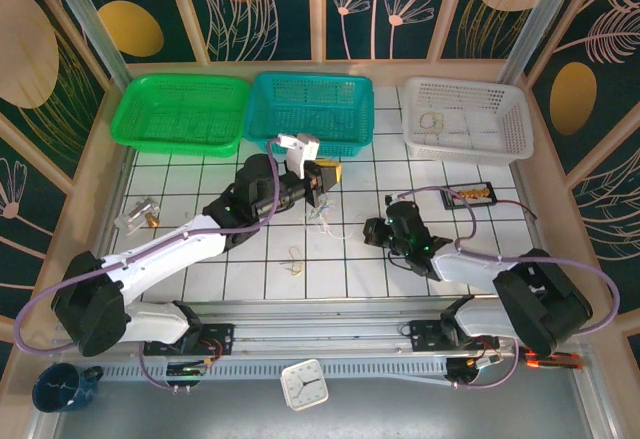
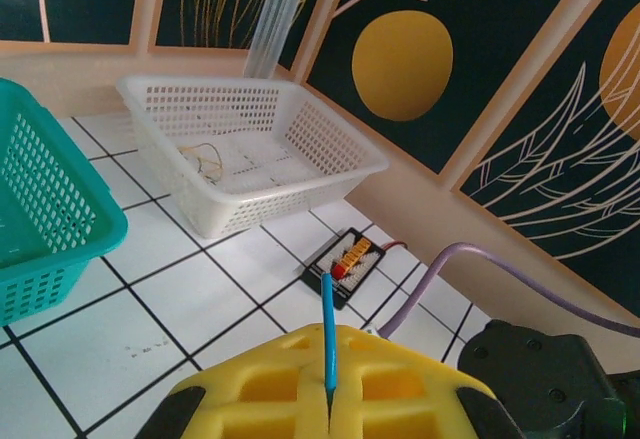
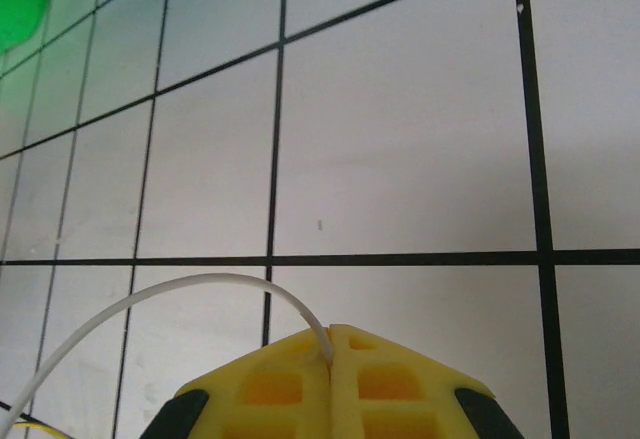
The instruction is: Untangle the cables
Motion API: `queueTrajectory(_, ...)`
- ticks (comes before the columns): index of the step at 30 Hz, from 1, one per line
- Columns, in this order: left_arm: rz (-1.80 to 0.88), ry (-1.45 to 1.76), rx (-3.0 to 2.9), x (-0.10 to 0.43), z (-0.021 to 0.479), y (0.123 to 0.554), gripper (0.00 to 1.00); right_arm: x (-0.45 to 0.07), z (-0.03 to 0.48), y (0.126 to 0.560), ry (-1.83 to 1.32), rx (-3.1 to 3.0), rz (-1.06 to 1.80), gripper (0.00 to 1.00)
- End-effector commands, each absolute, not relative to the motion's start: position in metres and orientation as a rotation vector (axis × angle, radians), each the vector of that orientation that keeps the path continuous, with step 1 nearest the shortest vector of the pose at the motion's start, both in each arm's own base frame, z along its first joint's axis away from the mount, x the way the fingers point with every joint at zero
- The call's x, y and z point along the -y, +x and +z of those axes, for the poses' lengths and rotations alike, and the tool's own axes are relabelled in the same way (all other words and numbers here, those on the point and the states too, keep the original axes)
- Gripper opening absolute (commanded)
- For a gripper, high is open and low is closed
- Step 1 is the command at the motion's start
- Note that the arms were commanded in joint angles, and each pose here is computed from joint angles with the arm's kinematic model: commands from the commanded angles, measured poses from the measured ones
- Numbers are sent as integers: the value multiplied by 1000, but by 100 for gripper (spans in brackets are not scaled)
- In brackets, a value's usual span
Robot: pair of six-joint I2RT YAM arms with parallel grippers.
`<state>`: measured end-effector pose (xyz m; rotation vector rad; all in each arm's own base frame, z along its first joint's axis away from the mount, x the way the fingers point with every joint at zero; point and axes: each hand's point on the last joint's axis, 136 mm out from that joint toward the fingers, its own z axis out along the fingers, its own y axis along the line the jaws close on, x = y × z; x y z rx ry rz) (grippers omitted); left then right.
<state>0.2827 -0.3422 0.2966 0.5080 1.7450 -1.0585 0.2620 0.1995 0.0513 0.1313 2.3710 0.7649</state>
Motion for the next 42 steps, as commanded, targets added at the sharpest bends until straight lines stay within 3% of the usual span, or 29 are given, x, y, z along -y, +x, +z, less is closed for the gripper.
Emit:
queueTrajectory(1, -1072, 498, -1747, 340, 304, 283, 0, -210, 61, 267, 88, -2323, 791, 2)
queueTrajectory(7, -1048, 488, -1770, 338, 289, 285, 0, -209, 79, 270, 17, -2293, 749, 47)
queueTrajectory(11, -1044, 491, -1778, 340, 286, 287, 0, -201, 97, 273, -19, -2258, 697, 62)
queueTrajectory(19, -1029, 493, -1801, 345, 276, 293, 0, -192, 116, 268, -20, -2216, 687, 67)
queueTrajectory(28, -1059, 488, -1819, 352, 269, 295, 0, -225, 157, 257, -195, -2069, 854, 71)
queueTrajectory(42, -1121, 476, -1817, 363, 275, 298, 0, -238, 205, 266, -223, -1877, 852, 77)
